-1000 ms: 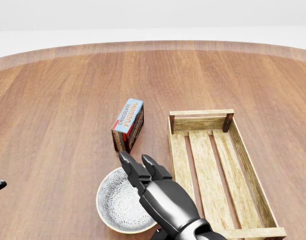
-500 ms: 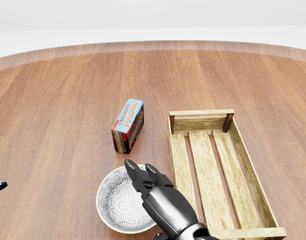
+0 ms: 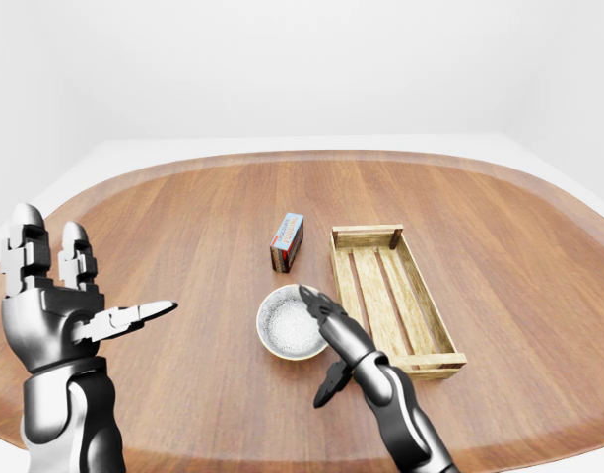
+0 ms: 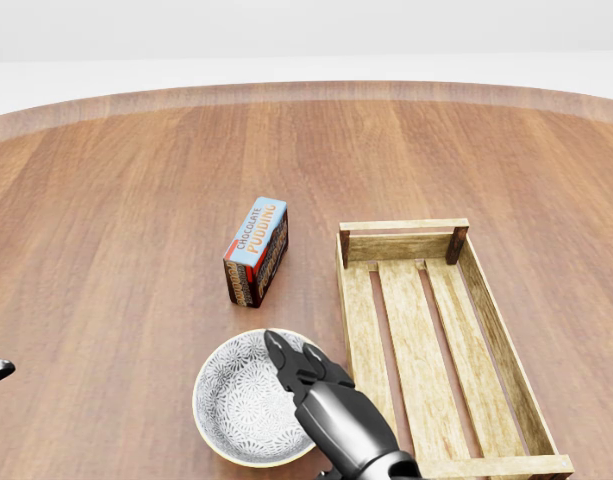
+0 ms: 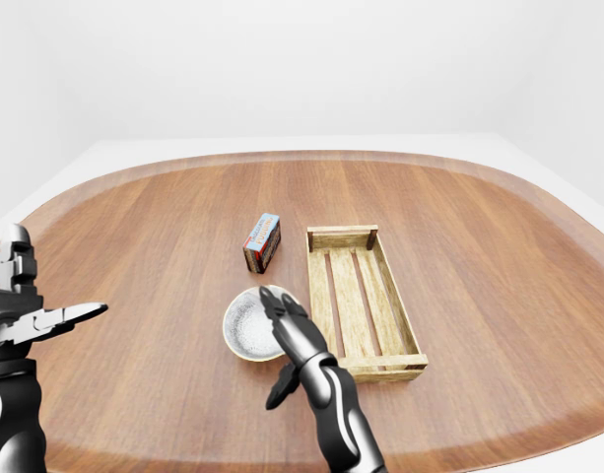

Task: Pick up the bowl on the left and put it in the tray.

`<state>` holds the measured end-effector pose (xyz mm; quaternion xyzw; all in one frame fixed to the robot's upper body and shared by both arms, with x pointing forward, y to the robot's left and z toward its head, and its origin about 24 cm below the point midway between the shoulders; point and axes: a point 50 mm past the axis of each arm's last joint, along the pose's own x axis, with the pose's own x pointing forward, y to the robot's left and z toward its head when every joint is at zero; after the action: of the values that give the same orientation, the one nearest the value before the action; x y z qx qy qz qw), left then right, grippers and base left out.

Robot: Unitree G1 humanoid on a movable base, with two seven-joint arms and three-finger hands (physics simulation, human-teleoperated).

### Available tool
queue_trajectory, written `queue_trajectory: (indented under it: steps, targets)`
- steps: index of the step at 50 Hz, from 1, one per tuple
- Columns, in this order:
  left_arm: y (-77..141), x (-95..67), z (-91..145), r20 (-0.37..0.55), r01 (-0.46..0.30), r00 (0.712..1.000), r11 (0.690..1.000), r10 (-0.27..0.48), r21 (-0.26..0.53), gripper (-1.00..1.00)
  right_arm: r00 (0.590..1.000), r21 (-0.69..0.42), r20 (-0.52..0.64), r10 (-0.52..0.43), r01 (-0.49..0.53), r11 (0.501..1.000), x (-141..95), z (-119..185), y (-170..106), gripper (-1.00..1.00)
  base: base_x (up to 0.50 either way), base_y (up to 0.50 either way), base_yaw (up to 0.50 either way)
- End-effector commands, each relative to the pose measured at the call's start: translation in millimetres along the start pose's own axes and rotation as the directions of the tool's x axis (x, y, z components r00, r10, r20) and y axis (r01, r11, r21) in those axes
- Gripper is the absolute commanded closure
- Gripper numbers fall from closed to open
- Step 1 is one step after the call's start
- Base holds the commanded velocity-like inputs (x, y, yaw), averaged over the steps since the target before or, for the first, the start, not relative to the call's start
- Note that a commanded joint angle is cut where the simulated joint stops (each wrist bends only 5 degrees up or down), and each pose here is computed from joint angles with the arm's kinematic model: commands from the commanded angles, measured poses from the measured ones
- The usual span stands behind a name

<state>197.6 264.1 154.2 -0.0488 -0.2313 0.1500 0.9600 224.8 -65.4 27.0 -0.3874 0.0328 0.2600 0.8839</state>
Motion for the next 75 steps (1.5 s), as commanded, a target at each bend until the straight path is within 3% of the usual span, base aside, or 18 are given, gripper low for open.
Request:
queue_trajectory:
  steps: [1,18,47,75]
  targets:
    - [0.4,0.6,0.1,0.001,-0.002,1.000,1.000,0.002,-0.001,-1.00,0.999,0.027,-0.039,0.020,-0.019,0.999,5.3,-9.7,8.4,-1.00,0.00,0.00,0.00]
    - [0.5,0.3,0.8,0.004,-0.003,1.000,1.000,0.003,-0.001,-1.00,0.995,0.044,-0.087,0.046,-0.042,0.998,12.4,-20.9,15.7,-1.00,0.00,0.00,0.00]
    - [1.8,0.2,1.2,0.004,-0.007,1.000,1.000,0.007,-0.001,-1.00,0.989,-0.068,-0.095,0.110,-0.116,0.991,25.0,-13.0,21.3,-1.00,0.00,0.00,0.00]
    - [4.9,1.8,1.9,0.008,-0.017,1.000,1.000,0.017,-0.003,-1.00,0.978,-0.078,-0.151,0.145,-0.158,0.984,36.9,-23.3,26.8,-1.00,0.00,0.00,0.00]
